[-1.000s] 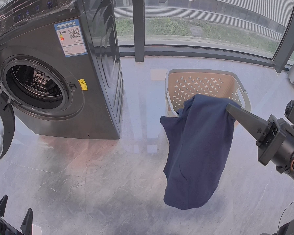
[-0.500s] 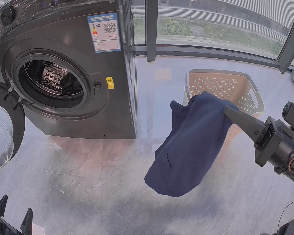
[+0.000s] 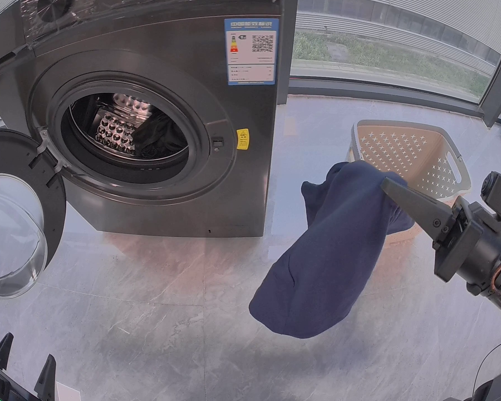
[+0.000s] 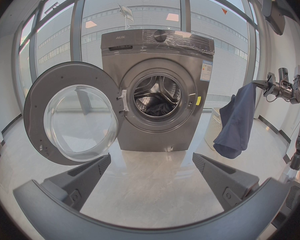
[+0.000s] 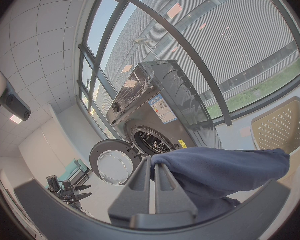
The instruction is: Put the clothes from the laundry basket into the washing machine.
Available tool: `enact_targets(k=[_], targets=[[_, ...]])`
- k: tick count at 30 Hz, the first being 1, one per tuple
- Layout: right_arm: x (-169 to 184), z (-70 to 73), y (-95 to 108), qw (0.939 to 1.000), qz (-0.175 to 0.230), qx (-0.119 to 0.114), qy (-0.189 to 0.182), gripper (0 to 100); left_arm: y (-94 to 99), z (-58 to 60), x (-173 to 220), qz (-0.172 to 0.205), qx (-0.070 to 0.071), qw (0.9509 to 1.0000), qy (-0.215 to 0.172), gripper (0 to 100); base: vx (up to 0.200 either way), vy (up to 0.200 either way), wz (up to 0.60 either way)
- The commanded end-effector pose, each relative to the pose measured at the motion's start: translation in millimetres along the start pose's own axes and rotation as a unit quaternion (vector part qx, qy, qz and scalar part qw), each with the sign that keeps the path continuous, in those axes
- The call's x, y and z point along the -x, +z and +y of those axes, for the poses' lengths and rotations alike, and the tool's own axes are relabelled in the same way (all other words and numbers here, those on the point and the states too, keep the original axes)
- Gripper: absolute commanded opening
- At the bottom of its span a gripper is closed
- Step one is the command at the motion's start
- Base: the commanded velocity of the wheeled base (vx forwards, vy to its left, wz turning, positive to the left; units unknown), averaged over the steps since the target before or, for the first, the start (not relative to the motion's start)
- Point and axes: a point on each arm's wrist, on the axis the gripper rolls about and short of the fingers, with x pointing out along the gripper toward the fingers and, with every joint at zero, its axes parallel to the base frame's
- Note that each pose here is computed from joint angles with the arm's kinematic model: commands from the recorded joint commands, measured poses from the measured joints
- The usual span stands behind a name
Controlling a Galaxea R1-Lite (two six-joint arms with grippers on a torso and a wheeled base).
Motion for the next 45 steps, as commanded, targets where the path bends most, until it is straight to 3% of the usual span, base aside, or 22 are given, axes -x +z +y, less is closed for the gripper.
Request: enact_targets(k=[1,14,20,28,45], targets=[[-0.1,0.0,-0.3,1.0000,0.001,0.000,0.000,0,-4.3,0.0,-0.3,0.002,0.000,1.0000,0.000,100,0.000,0.000,0.00],[-1.3,-0.4,-0.6,1.0000,0.001,0.000,-0.001,0,-4.3,0.0,-0.3,0.002,0.000,1.0000,0.000,100,-0.185,0.000,0.00],[-1.7,-1.4,-0.3,1.0000,0.000,0.001,-0.004,0,-4.3,0.0,-0.3,0.002,0.000,1.0000,0.000,100,0.000,0.000,0.00],[-5.9,-7.8,-1.0,0.9998,0.000,-0.001,-0.021,0,-4.3,0.0,-0.3,0.002,0.000,1.0000,0.000,100,0.000,0.200,0.00],[-10.7,-7.8,0.7,0.9997,-0.001,-0.002,-0.024,0,-4.3,0.0,-0.3,0.002,0.000,1.0000,0.000,100,0.000,0.200,0.00]])
